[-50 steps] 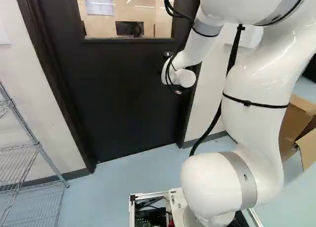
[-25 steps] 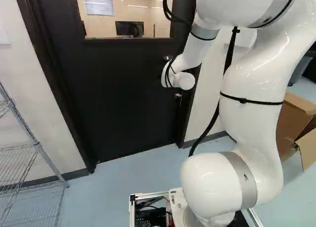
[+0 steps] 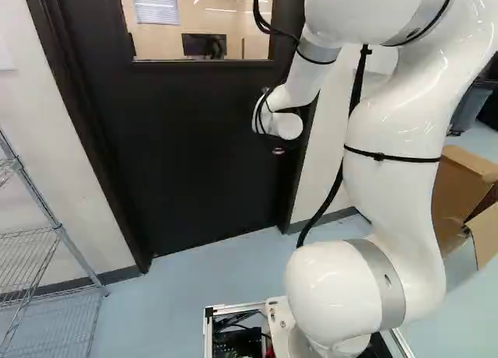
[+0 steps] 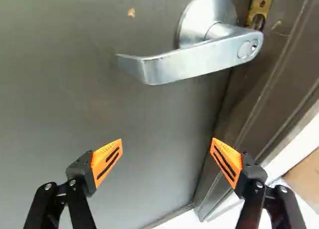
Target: Open the door and move inside
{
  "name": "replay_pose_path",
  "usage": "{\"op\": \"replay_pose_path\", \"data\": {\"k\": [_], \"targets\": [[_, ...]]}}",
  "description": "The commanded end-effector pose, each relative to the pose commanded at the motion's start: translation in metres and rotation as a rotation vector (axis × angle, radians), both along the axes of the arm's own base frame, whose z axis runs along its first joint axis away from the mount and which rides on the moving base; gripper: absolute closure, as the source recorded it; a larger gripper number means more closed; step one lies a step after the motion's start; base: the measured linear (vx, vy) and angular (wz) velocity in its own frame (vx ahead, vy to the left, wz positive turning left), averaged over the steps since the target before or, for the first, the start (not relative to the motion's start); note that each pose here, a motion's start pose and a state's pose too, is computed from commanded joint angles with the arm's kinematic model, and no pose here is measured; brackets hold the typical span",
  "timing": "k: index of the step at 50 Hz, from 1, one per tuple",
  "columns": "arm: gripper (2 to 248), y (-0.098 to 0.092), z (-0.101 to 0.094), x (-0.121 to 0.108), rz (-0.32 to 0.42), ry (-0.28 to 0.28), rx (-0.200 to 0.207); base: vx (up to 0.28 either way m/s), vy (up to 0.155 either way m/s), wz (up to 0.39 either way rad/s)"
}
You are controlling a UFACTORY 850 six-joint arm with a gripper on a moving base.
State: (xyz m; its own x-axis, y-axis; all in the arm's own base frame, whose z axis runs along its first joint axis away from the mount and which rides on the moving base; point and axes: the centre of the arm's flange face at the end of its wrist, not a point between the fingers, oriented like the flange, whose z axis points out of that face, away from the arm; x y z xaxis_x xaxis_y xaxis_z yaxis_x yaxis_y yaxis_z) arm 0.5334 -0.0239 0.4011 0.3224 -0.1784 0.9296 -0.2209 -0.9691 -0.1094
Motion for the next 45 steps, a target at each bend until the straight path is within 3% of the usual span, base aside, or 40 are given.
{"op": "replay_pose_path", "data": {"k": [16,45], "targets": [[3,0.003,-0.007,0.023,-0.094,0.027,0.076,0.0,0.0,0.0],[3,0.02,-0.014,0.079,-0.074,-0.001,0.086,0.0,0.0,0.0]]}}
